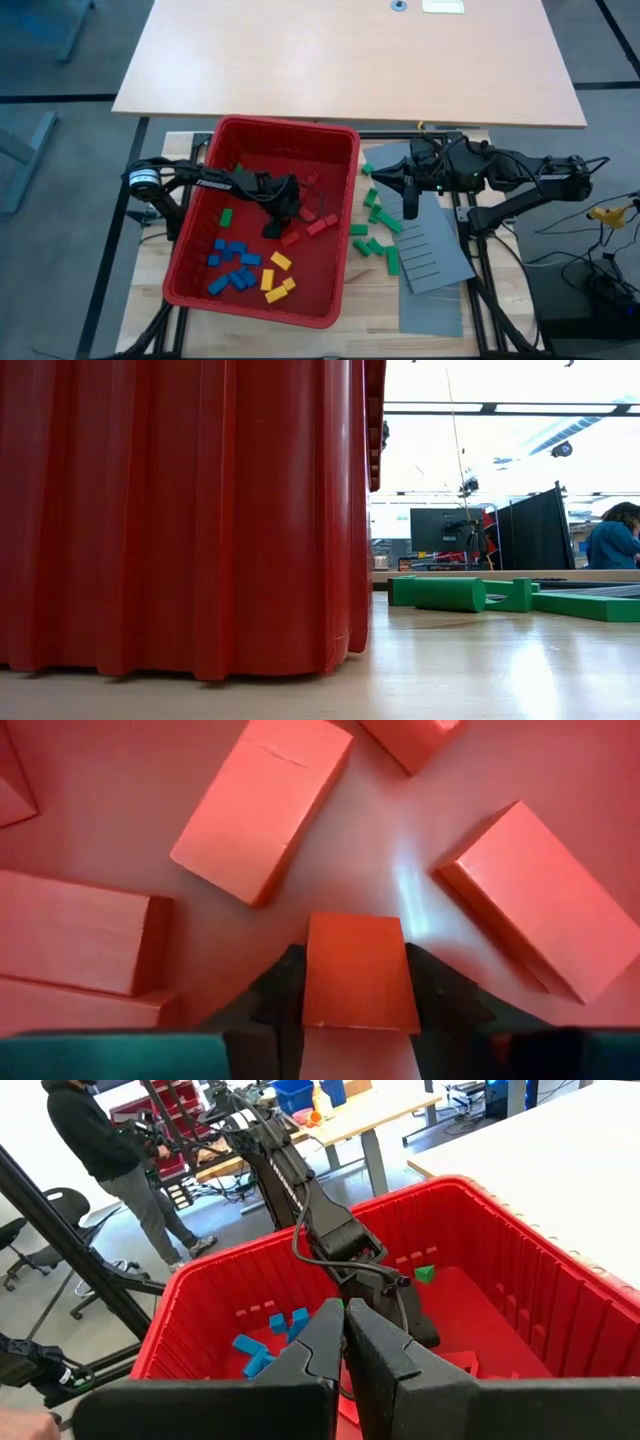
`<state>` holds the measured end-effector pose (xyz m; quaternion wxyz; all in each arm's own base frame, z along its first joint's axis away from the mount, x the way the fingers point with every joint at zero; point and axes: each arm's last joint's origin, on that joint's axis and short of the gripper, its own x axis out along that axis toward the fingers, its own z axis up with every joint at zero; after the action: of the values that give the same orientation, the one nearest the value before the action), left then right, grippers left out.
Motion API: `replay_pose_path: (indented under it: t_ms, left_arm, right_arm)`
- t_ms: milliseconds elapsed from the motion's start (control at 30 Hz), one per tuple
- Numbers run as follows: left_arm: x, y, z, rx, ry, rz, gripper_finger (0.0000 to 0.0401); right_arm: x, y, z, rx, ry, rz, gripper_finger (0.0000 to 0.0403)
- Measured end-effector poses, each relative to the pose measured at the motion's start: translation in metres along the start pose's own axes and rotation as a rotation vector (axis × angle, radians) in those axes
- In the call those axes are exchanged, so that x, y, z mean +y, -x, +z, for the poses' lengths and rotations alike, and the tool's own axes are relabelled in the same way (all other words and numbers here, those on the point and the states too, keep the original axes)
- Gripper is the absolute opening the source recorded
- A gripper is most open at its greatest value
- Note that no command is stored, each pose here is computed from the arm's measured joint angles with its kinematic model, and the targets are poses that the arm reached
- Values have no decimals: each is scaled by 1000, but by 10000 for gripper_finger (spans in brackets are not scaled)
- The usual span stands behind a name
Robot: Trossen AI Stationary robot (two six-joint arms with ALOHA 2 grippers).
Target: Sort blocks
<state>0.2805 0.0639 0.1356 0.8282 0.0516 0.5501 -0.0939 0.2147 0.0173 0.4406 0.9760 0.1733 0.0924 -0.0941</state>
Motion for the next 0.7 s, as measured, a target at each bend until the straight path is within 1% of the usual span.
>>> replay_pose_path:
  t_ms: [200,300,367,500,600,700]
  left_arm:
    - [0,4,0,14,72,14,114]
    - [-1,19,2,58,106,43,114]
    - [0,38,12,31,104,76,114]
    - [-3,88,32,-42,87,155,114]
    - [-6,132,50,-185,84,220,114]
    - [-12,169,71,-334,63,258,114]
  right_arm:
    - [0,0,0,0,1,0,0]
    - [0,0,0,0,8,0,0]
    - [0,0,0,0,13,0,0]
    - [0,0,0,-1,20,0,0]
    - [0,0,0,0,27,0,0]
    - [0,0,0,-2,43,-3,0]
